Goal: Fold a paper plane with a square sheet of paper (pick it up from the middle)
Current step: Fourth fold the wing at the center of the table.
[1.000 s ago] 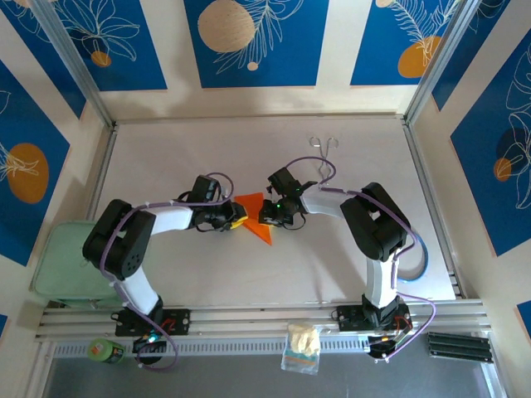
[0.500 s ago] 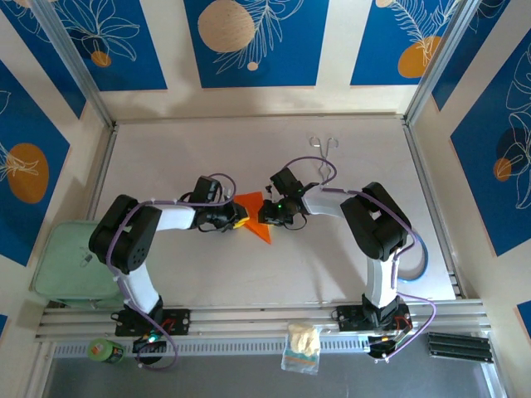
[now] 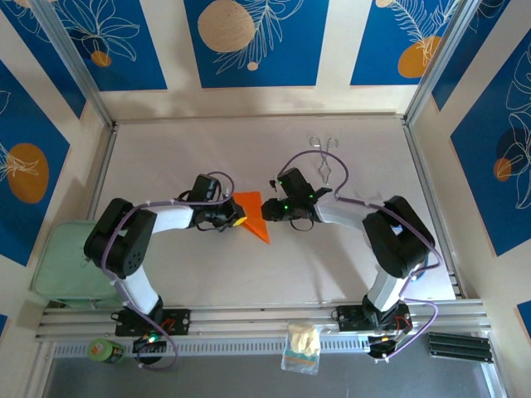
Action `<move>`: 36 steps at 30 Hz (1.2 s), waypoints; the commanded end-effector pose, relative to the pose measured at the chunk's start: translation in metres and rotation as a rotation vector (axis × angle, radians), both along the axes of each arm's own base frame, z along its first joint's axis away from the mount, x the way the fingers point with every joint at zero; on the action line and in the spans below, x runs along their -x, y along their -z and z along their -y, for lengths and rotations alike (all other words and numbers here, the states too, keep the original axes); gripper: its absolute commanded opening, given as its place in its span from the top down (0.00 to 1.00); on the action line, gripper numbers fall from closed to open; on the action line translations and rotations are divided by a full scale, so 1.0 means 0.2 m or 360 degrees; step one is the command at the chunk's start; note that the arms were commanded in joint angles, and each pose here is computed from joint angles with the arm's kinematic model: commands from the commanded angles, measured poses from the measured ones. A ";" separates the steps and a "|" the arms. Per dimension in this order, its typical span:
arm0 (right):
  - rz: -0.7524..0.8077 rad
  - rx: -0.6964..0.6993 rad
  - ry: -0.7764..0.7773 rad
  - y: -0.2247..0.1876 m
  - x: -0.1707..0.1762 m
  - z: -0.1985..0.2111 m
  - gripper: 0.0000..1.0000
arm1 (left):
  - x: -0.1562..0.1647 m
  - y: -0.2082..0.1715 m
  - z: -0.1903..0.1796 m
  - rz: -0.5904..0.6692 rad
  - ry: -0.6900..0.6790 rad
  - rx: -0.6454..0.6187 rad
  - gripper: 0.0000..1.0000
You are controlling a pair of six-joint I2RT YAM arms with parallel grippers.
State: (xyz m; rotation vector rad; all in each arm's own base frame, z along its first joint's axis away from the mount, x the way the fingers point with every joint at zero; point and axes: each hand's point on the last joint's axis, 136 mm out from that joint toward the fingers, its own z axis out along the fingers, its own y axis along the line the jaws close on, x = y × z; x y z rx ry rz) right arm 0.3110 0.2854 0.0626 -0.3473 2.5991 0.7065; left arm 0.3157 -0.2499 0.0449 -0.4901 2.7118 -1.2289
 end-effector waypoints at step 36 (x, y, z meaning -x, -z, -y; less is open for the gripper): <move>0.0604 0.0563 -0.0355 0.15 0.17 -0.21 0.79 | -0.03 -0.13 -0.03 -0.0015 -0.0136 -0.0063 0.82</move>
